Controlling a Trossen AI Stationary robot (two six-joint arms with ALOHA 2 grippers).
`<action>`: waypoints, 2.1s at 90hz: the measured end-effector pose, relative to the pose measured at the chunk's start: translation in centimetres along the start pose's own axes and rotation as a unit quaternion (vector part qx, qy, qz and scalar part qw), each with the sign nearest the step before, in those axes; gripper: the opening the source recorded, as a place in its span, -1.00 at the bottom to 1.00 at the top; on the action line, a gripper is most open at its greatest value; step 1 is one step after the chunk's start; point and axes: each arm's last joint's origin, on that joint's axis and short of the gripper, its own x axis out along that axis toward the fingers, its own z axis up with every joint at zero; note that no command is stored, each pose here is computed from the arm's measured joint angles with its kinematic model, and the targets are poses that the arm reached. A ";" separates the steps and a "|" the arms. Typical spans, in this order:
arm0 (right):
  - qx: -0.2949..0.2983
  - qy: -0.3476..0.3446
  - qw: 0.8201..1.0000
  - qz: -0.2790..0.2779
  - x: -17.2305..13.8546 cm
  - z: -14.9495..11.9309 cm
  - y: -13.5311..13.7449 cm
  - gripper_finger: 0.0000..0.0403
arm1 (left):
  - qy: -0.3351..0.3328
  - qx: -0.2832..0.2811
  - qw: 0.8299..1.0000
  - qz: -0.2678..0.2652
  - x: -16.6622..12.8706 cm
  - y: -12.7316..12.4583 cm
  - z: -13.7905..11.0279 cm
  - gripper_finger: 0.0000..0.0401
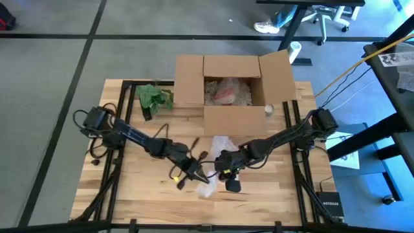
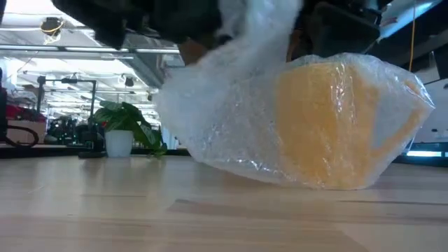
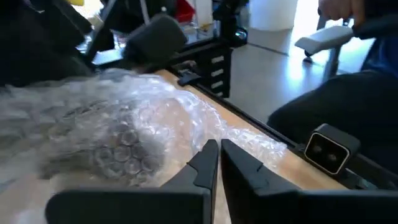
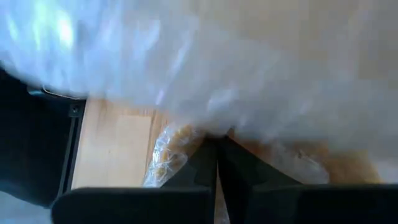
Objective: Wrap mug
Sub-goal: Wrap the yellow mug with the bubble wrap
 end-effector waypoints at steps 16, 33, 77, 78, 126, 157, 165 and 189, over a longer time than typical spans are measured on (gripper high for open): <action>-0.003 0.023 0.999 -0.035 -1.0 0.7 0.4 -1.00 | 0.015 0.000 1.000 -0.012 1.3 0.4 -0.3 -1.00; -0.013 0.037 0.998 -0.054 -2.3 2.0 1.1 -1.00 | 0.017 0.007 1.000 -0.014 1.5 0.5 0.0 -1.00; -0.050 0.014 0.993 -0.102 -8.2 4.3 5.0 -1.00 | 0.027 0.006 1.000 -0.015 1.4 0.6 -0.2 -1.00; -0.052 0.011 0.993 -0.102 -8.3 4.3 5.1 -1.00 | 0.027 0.006 1.000 -0.015 1.4 0.6 -0.2 -1.00; -0.104 -0.030 0.992 -0.065 -6.7 6.8 3.7 -1.00 | 0.028 0.005 1.000 -0.011 1.4 0.8 -0.3 -1.00; -0.086 -0.018 0.995 -0.037 -3.3 4.8 1.7 -1.00 | 0.056 -0.005 0.998 -0.019 1.3 0.7 -0.8 -1.00; -0.086 -0.021 0.995 -0.036 -3.4 4.9 1.7 -1.00 | 0.062 -0.007 0.998 -0.020 1.3 0.6 -0.9 -1.00; -0.048 0.026 0.998 -0.036 -2.9 3.4 1.2 -1.00 | 0.097 -0.022 0.995 -0.030 1.2 0.3 -1.6 -1.00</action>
